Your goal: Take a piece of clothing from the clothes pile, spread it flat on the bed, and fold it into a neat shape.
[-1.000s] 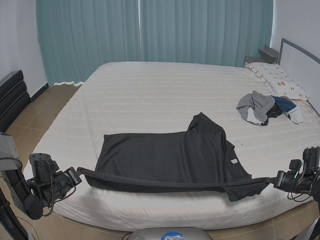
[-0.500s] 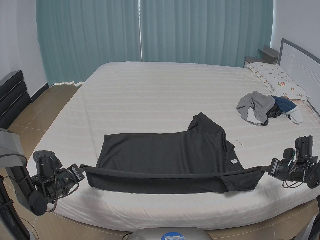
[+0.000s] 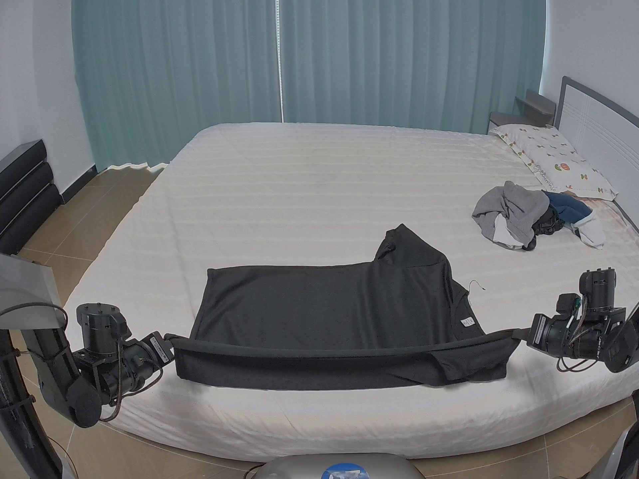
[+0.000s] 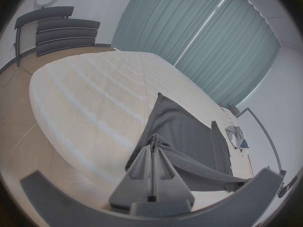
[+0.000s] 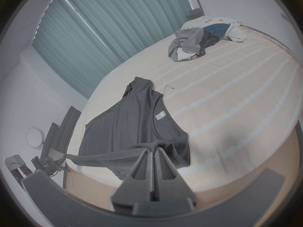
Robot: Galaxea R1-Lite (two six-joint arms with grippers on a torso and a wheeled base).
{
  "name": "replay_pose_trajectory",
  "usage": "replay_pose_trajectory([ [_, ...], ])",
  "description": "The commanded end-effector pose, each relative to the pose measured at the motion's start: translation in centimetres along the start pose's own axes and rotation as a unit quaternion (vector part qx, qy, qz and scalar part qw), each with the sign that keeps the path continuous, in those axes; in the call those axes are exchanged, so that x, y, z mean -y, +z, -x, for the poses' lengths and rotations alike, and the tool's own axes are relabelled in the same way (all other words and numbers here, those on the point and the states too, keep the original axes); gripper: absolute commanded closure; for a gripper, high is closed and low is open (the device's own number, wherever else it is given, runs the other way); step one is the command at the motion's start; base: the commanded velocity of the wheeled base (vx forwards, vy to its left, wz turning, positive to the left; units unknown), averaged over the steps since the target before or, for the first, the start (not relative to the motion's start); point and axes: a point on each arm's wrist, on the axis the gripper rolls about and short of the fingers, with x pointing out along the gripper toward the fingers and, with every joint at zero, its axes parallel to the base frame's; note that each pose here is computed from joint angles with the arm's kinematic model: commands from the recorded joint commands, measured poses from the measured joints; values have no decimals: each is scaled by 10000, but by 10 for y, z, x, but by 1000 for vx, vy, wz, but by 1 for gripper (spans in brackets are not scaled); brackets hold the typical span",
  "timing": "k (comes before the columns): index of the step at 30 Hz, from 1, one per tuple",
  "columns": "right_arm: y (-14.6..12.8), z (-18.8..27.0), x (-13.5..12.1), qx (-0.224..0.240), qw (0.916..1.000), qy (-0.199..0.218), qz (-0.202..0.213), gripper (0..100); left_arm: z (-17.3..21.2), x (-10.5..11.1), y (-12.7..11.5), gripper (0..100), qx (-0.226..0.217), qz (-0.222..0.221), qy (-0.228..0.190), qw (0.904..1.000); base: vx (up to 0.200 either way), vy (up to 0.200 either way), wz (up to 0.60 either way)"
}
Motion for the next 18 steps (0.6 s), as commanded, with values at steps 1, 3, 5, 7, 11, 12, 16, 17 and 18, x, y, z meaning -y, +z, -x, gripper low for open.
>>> replay_pose_trajectory([
  [1,-18,35,-5,6,10000,38,83,100,23,-3,-7,100,-112,-204,2,9997,0,0,0],
  [3,-25,45,-5,-58,10000,20,64,100,31,-5,-9,100,-137,-335,19,9993,0,0,0],
  [5,-31,53,-4,-95,9999,13,69,100,37,-7,-11,100,-165,-399,45,9991,0,0,0],
  [7,-38,58,-3,-174,9998,-28,90,100,43,-9,-15,100,-250,-449,96,9986,0,0,0],
  [11,-49,62,0,-345,9991,-116,213,100,46,-12,-19,100,-386,-538,155,9977,0,0,0],
  [12,-51,63,1,-387,9989,-131,232,100,46,-12,-20,100,-411,-538,172,9976,0,0,0],
  [16,-57,63,4,-543,9981,-195,210,100,46,-12,-26,100,-660,-609,229,9957,0,0,0],
  [17,-57,61,4,-563,9980,-203,203,100,46,-11,-28,100,-704,-627,220,9953,0,0,0],
  [18,-56,60,4,-570,9980,-206,201,100,45,-11,-27,100,-699,-631,200,9954,0,0,0],
])
